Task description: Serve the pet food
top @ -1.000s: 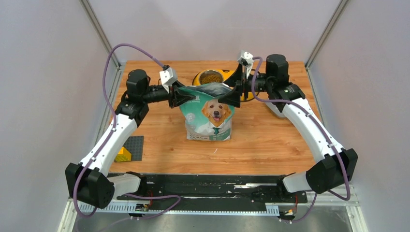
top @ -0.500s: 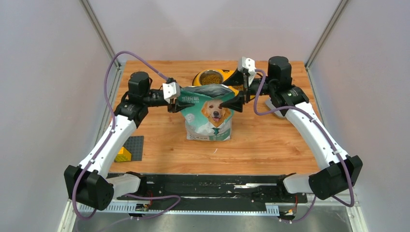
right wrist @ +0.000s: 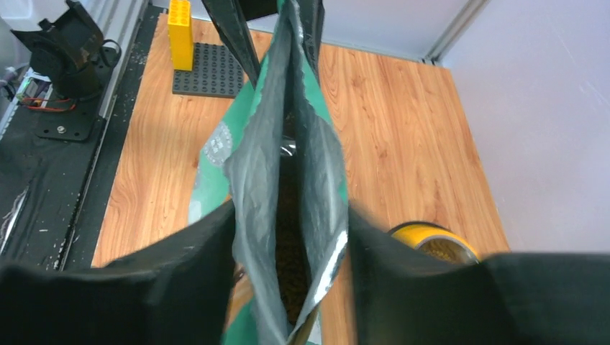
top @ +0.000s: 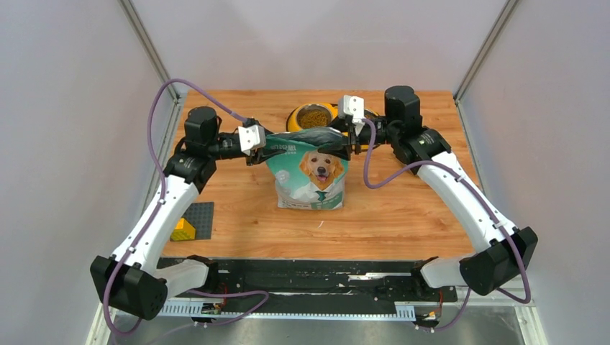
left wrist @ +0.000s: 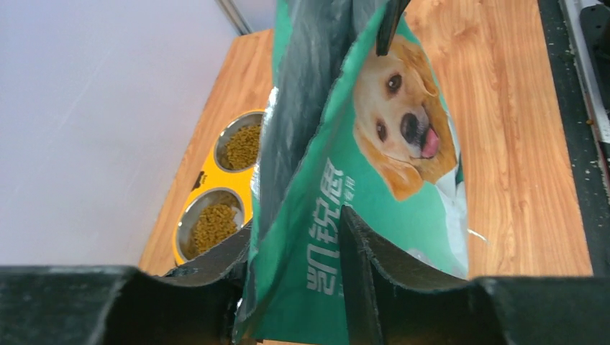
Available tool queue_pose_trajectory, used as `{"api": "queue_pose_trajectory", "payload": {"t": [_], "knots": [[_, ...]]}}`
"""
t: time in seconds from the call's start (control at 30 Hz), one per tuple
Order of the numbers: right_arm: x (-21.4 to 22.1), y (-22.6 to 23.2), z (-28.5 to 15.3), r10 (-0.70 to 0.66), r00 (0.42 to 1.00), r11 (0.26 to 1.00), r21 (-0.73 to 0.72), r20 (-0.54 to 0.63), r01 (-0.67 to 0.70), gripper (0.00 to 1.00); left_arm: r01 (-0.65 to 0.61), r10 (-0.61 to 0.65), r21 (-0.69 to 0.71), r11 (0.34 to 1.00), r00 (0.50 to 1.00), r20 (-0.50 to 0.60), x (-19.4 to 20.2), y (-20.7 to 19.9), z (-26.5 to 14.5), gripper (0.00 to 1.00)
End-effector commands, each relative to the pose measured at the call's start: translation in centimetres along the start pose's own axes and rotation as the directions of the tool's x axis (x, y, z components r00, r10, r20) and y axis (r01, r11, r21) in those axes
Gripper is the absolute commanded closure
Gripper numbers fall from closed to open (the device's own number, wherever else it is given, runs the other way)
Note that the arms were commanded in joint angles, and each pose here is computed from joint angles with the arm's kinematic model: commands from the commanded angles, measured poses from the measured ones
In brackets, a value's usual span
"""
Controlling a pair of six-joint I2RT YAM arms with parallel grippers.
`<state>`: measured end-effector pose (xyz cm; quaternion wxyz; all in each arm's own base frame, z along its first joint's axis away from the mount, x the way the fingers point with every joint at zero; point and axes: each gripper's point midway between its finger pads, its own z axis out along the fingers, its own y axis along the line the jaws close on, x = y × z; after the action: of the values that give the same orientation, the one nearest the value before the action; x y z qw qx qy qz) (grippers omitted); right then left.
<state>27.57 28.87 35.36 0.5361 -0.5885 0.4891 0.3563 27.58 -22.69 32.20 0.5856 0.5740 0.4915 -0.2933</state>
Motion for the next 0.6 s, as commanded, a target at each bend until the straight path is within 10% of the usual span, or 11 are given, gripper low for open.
{"api": "queue_pose_trajectory", "payload": {"t": [0.0,0.37,0.57], "knots": [[-0.8,-1.6,-0.2,-0.087,0.996,0.995,0.057,-0.019,0.088,0.58,-0.094,0.095,-0.019,0.995,0.995,0.035,-2.6,1.0,-0.4,0.58],[-1.4,-2.7,-1.2,0.064,0.995,0.989,0.141,-0.075,-0.053,1.00,-0.125,0.127,0.051,0.991,0.992,-0.027,-1.7,0.1,-0.8,0.92],[-0.8,-1.3,-1.3,0.372,0.925,0.927,0.078,-0.082,-0.366,1.00,0.002,0.009,0.075,0.997,0.991,-0.134,0.2,-0.2,-1.3,1.00]]}}
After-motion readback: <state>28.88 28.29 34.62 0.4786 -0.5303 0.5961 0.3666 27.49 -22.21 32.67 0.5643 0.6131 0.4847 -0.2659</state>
